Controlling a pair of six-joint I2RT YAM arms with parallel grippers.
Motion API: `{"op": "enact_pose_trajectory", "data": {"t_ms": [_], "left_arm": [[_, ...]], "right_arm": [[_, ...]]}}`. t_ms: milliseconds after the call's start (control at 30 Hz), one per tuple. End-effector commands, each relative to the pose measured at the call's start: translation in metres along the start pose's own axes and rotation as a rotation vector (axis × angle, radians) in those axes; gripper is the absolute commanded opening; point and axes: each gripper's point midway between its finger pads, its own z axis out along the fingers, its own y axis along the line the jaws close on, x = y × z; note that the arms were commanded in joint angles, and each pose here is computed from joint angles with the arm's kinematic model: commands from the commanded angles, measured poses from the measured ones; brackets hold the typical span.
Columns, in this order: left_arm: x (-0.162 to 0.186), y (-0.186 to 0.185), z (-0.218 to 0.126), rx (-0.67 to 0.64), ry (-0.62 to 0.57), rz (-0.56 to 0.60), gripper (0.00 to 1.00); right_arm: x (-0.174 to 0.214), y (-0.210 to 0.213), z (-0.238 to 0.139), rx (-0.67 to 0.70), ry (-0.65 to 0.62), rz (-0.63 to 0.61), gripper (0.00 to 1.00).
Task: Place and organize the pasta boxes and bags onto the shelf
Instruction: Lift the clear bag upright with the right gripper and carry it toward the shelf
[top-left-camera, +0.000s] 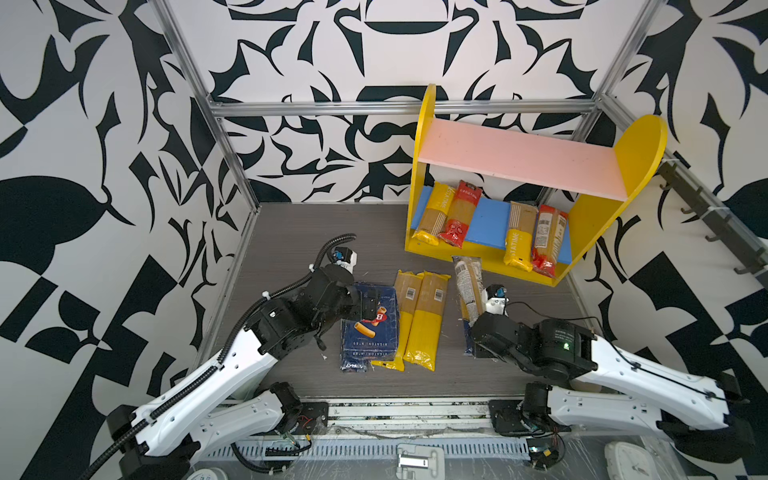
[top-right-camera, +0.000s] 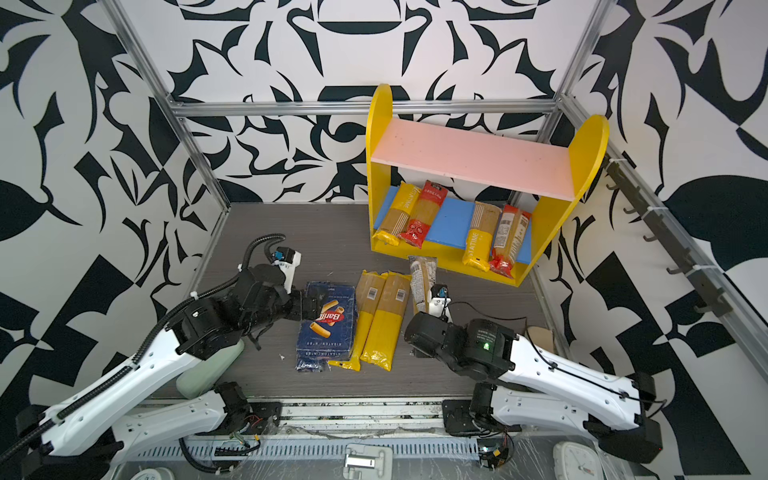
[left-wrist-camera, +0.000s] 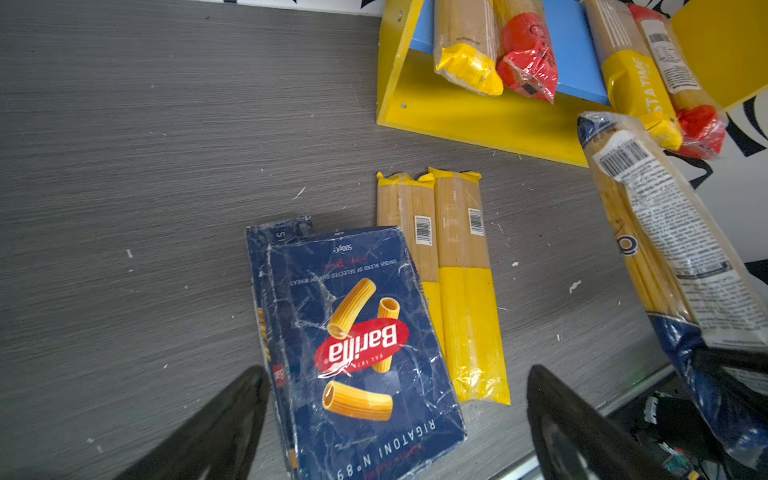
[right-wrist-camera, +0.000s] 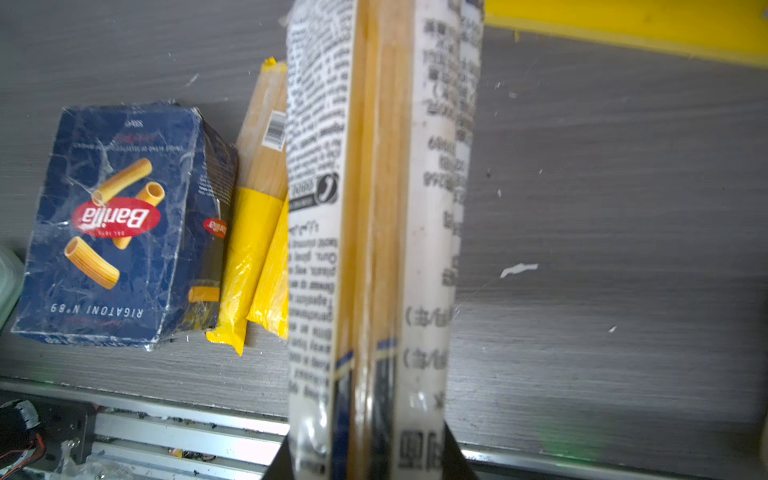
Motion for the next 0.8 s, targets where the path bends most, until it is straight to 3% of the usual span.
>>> {"op": "enact_pose_trajectory", "data": {"t_ms": [0, 567, 767], "left_arm": [[-0.018, -0.020, -0.001, 0.077, -0.030, 0.006, 0.99], [-0.035, -0.059, 0.026, 0.176, 0.007, 0.058, 0.99], [-0.043, -0.064, 0.030, 0.174, 0.000, 0.088, 0.99]], "right_arm": [[-0.053, 0.005, -0.023, -0.002, -0.190, 0.004, 0.00], [-0.154, -0.018, -0.004, 0.109, -0.234, 0.010, 0.00], [-0.194, -0.033, 0.021, 0.120, -0.251, 0.036, 0.00]]}}
